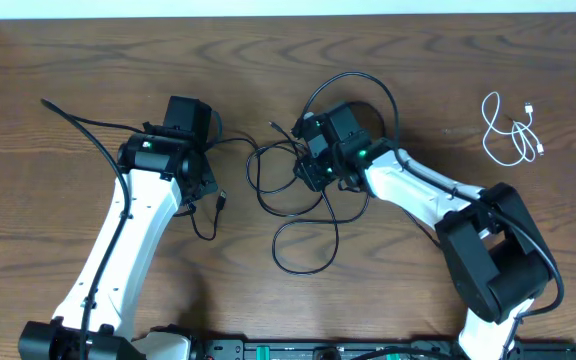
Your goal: Untangle cables
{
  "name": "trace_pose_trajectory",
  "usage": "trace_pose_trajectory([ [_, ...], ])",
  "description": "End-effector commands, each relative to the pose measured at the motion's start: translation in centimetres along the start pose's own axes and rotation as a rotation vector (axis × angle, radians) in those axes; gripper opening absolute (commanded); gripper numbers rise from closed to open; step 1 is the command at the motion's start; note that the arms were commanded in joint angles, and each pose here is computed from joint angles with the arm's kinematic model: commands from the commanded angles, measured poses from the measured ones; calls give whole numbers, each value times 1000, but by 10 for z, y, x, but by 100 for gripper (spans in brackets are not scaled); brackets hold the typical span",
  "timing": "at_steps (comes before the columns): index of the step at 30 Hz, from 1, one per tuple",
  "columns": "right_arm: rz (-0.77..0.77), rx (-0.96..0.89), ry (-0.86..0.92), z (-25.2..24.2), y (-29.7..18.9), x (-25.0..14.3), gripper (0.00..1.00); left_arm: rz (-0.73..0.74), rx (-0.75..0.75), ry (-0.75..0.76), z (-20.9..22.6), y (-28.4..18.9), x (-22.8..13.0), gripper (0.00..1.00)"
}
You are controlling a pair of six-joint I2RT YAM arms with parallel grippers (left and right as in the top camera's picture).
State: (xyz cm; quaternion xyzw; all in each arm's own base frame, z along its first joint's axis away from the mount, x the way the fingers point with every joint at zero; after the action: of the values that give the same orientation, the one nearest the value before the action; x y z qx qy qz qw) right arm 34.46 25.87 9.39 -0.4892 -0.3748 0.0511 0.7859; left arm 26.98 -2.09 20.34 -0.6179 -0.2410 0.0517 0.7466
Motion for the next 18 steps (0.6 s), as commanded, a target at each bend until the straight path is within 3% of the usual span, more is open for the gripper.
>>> trace_pose_trajectory([
  [1,-22,17,-16,5,2,4,29,3,5,4,2,0,1,8],
  [2,-24,17,-16,5,2,4,8,3,5,4,2,0,1,8],
  [3,-26,16,-14,4,1,4,1,3,5,4,2,0,1,8],
  [8,-98,4,5,-1,-21,23,1,3,5,4,2,0,1,8],
  [18,-349,29,-19,13,-124,66,1,1,5,4,2,0,1,8],
])
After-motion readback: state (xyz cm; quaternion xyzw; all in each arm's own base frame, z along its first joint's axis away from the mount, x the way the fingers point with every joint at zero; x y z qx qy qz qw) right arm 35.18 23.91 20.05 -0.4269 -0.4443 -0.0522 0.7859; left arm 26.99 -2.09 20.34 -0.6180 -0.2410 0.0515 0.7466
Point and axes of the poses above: each gripper's point midway between its finger pads, its own y axis out along the fingers, its own z axis along the line the jaws close on, x = y × z, the point moved 7 cm from there along -y, back along the fingers, and after that the axes turned 2 degrees about -y, right-handed, at the moved point
